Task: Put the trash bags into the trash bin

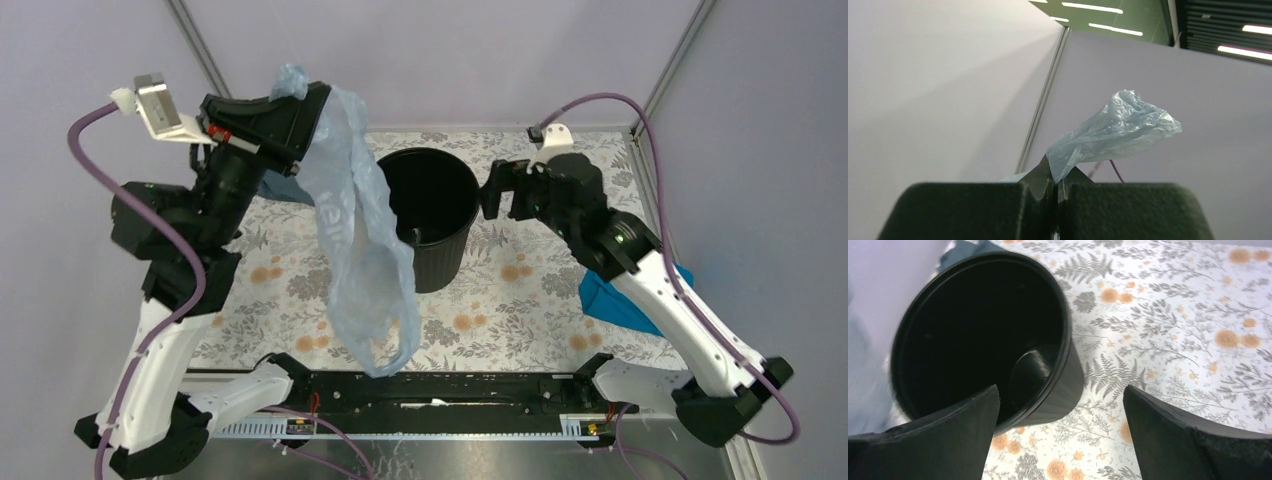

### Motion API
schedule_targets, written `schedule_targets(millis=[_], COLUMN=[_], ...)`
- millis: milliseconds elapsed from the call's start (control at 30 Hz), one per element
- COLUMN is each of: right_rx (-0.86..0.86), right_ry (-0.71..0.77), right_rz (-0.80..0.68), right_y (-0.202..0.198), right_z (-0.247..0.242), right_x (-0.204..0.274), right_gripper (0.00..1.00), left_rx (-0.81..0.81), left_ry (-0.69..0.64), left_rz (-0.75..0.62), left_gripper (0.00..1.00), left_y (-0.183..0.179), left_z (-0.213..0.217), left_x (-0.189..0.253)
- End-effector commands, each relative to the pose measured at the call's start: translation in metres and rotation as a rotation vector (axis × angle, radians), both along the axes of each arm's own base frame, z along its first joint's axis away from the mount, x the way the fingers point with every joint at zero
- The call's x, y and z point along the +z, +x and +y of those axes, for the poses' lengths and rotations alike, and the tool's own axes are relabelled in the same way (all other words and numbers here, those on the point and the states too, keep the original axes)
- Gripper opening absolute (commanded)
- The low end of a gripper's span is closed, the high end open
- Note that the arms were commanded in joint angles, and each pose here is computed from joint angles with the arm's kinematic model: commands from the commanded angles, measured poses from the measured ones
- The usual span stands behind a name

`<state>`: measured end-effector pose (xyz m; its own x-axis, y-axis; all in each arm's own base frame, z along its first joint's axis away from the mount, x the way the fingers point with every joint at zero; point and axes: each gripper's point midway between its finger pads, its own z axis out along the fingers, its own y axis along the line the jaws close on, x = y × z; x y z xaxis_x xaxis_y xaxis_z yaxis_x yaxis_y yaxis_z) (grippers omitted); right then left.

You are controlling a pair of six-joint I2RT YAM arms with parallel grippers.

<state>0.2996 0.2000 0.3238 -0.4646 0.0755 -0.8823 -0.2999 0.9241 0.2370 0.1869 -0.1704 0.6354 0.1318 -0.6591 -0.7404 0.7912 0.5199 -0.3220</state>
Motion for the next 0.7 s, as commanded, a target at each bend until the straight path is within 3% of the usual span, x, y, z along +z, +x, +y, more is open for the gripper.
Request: schedule_targets(millis=[0, 100, 233, 500, 667], right_rx=[0.251, 0.436, 0.562, 0.701, 0.719], right_ry=[0.073, 0.116, 0.121, 0.269, 0.344], right_rz=[-0.131, -0.185, -0.243, -0.439, -0.555], right_y=[-0.032, -0.053, -0.069, -0.098, -0.116], right_z=[0.023, 0.046, 0.073, 0.112, 0.108], right_x=[0.019, 0.021, 0.014, 0.038, 0.055], right_gripper=[1.0, 1.0, 1.0, 1.0, 0.99], left_rx=[-0.048, -0.076, -0.105, -0.008, -0.023], left_ry=[-0.197, -0.22, -0.293, -0.425, -0.455], left_rz=[-0.107, -0.063, -0.021, 0.0, -0.001], left_gripper=[0.0, 0.0, 0.0, 0.0, 0.0], left_y=[-0.009, 0.012, 0.03, 0.058, 0.065], left_z=[0.009, -0.005, -0.011, 0.004, 0.0], left_x=[0.054, 0.06, 0.066, 0.07, 0.078])
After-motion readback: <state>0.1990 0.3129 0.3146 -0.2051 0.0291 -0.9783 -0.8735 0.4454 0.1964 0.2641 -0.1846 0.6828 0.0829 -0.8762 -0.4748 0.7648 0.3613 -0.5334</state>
